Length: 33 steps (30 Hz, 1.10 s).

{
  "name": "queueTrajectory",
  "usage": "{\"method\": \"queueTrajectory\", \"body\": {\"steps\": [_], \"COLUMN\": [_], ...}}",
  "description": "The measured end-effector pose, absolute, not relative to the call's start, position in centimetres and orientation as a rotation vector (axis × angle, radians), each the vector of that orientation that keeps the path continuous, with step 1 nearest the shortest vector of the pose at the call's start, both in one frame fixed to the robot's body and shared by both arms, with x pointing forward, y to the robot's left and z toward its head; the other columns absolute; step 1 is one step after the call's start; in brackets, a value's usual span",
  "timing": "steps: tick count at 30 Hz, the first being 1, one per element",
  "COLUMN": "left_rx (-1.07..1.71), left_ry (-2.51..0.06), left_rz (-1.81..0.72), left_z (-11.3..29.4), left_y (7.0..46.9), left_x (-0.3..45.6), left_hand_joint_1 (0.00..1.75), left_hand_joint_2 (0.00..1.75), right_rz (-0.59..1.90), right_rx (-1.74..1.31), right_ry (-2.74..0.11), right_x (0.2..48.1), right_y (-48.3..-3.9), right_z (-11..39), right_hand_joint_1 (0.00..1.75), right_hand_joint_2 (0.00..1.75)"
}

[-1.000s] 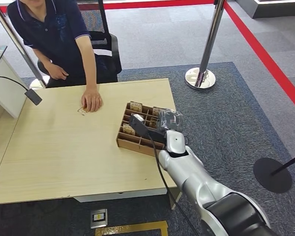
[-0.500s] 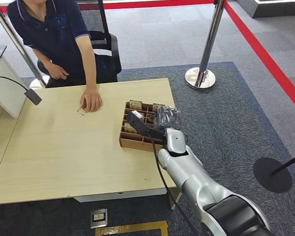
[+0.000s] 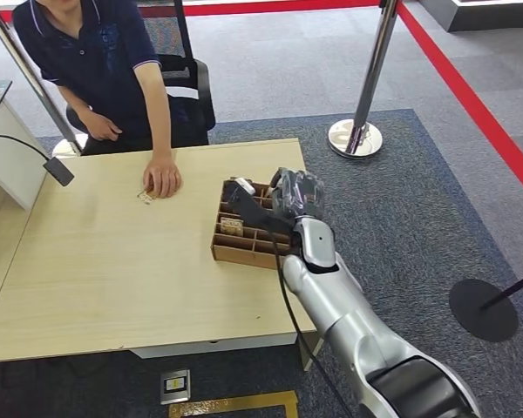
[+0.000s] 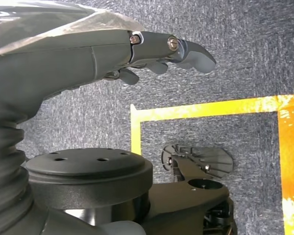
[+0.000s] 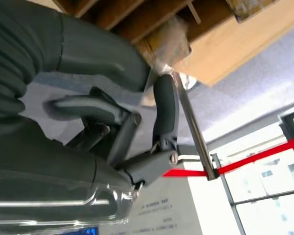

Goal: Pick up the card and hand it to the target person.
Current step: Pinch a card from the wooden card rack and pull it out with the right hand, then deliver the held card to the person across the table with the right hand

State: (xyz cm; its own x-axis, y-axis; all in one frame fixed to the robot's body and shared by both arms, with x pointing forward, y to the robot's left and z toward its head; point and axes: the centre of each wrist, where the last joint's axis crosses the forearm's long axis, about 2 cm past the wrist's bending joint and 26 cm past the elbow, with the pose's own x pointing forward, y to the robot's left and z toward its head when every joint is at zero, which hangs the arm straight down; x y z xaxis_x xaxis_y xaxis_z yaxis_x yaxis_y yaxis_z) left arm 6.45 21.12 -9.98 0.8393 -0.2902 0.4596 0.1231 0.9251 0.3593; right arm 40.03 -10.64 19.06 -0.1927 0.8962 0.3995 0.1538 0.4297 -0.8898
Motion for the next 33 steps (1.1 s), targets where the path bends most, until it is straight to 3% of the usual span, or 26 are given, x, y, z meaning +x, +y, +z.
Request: {"method": "queueTrajectory", "body": {"steps": [16, 33], "left_rx": [0.332, 0.331], "left_ry": [-0.527, -0.525], "left_rz": [-0.222, -0.228], "left_z": [-9.9, -9.9], "left_y": [21.1, 21.1], "left_x": [6.6, 6.9], "left_hand_joint_1": [0.00, 0.00], "left_hand_joint_2": [1.75, 1.75], "right_rz": [0.776, 0.808], "right_rx": [-0.625, -0.501], "right_ry": [-1.848, -1.828], "right_x": [38.4, 38.2], "right_y": [-9.0, -7.8], "right_z": [22.9, 23.0], "right_hand_joint_1": [1.58, 1.60], "right_hand_joint_2": [1.75, 1.75]}}
